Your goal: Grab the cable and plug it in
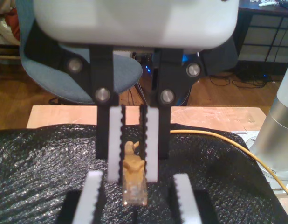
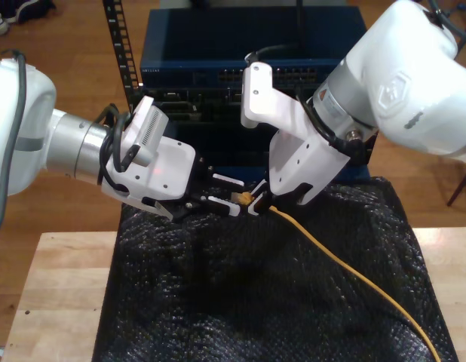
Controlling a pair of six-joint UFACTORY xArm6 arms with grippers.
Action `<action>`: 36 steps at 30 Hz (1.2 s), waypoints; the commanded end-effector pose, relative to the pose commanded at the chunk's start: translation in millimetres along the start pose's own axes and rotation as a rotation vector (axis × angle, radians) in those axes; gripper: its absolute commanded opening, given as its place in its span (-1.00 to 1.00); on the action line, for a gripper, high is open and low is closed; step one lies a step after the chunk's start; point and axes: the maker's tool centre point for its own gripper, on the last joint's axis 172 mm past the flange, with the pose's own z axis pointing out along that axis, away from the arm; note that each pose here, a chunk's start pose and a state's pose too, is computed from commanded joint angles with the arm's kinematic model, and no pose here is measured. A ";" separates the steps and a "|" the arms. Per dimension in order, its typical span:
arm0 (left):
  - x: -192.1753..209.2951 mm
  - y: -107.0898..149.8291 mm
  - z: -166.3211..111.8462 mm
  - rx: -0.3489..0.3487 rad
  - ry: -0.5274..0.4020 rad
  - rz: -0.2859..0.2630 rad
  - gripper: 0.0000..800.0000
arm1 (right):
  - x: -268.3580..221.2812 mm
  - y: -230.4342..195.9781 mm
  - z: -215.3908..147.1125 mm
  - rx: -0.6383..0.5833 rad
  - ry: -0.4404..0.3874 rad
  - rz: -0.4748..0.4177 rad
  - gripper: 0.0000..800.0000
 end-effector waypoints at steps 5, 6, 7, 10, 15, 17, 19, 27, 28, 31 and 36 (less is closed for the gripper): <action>-3.2 -3.3 -0.8 0.014 -0.008 -0.004 -0.40 | 0.0 0.0 0.0 0.000 0.000 0.000 -0.98; -3.2 -3.3 -0.8 0.014 -0.008 -0.004 -0.43 | 0.0 0.0 0.0 0.000 0.000 0.000 -0.98; -3.2 -3.3 -0.8 0.014 -0.008 -0.004 -0.45 | 0.0 0.0 0.0 0.000 0.000 0.000 -0.98; -2.7 -3.2 -0.9 0.014 -0.008 -0.003 -0.55 | 0.0 0.0 0.0 0.000 0.000 0.000 -0.98; -2.8 -3.4 -1.2 0.014 -0.005 -0.005 -0.56 | 0.0 0.0 0.0 0.000 0.000 0.000 -0.98; -2.8 -3.4 -1.2 0.014 -0.005 -0.005 -0.56 | 0.0 0.0 0.0 0.000 0.000 0.000 -0.98; -2.8 -3.4 -1.2 0.014 -0.005 -0.005 -0.56 | 0.0 0.0 0.0 0.000 0.000 0.000 -0.98; -2.9 -2.5 -0.3 0.011 -0.004 -0.006 -0.64 | 0.0 0.0 0.0 0.000 0.000 0.002 -0.98; -2.9 -2.5 -0.3 0.011 -0.004 -0.006 -0.67 | 0.0 0.0 0.0 0.000 0.000 0.002 -0.98; -3.1 -2.8 -0.4 0.013 -0.005 -0.006 -0.85 | 0.0 0.0 0.0 0.000 0.000 0.002 -0.98; -3.1 -2.8 -0.4 0.013 -0.005 -0.006 -0.91 | 0.0 0.0 0.0 0.000 0.000 0.000 -0.98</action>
